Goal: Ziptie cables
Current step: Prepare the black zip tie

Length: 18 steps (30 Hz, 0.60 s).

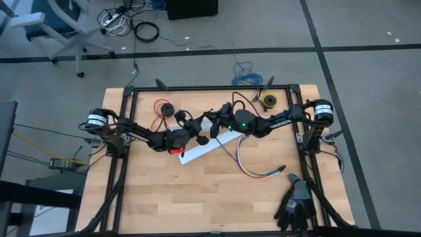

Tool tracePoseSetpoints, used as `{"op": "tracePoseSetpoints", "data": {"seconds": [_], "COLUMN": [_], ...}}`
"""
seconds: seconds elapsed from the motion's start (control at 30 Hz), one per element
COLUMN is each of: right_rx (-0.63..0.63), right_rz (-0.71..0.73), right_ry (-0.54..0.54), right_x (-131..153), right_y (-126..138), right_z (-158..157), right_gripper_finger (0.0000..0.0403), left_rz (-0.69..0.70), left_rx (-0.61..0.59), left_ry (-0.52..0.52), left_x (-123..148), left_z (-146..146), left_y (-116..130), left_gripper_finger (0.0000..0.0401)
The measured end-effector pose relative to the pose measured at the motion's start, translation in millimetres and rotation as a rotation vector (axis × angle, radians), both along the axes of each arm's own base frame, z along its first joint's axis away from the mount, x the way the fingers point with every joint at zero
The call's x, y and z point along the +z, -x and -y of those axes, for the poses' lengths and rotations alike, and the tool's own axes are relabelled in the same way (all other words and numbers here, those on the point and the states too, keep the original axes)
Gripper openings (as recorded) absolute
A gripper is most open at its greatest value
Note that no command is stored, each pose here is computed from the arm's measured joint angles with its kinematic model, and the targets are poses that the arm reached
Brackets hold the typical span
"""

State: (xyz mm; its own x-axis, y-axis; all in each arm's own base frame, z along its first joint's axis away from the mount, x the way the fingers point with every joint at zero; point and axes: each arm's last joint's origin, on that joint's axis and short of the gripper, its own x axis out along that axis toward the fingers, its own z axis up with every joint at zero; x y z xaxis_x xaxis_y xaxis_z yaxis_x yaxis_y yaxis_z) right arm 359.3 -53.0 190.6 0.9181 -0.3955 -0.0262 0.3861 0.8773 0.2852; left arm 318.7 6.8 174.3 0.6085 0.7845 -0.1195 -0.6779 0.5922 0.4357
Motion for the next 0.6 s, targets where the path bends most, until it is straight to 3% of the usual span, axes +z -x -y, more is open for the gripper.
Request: {"op": "tracePoseSetpoints", "data": {"seconds": [0.27,0.6], "right_rx": [0.016,0.033], "right_rz": [0.008,0.009], "right_ry": [-0.016,-0.016], "right_x": [0.1,0.2], "right_y": [-0.4,-0.8], "right_z": [-2.4,-4.6], "right_gripper_finger": [0.0,0.0], "left_rz": [0.006,0.009], "left_rx": [-0.01,-0.015], "left_ry": [0.005,0.008], "left_x": [0.1,0.1], "left_z": [0.2,0.3], "left_y": [-0.2,-0.3], "left_gripper_finger": [0.0033,0.0037]}}
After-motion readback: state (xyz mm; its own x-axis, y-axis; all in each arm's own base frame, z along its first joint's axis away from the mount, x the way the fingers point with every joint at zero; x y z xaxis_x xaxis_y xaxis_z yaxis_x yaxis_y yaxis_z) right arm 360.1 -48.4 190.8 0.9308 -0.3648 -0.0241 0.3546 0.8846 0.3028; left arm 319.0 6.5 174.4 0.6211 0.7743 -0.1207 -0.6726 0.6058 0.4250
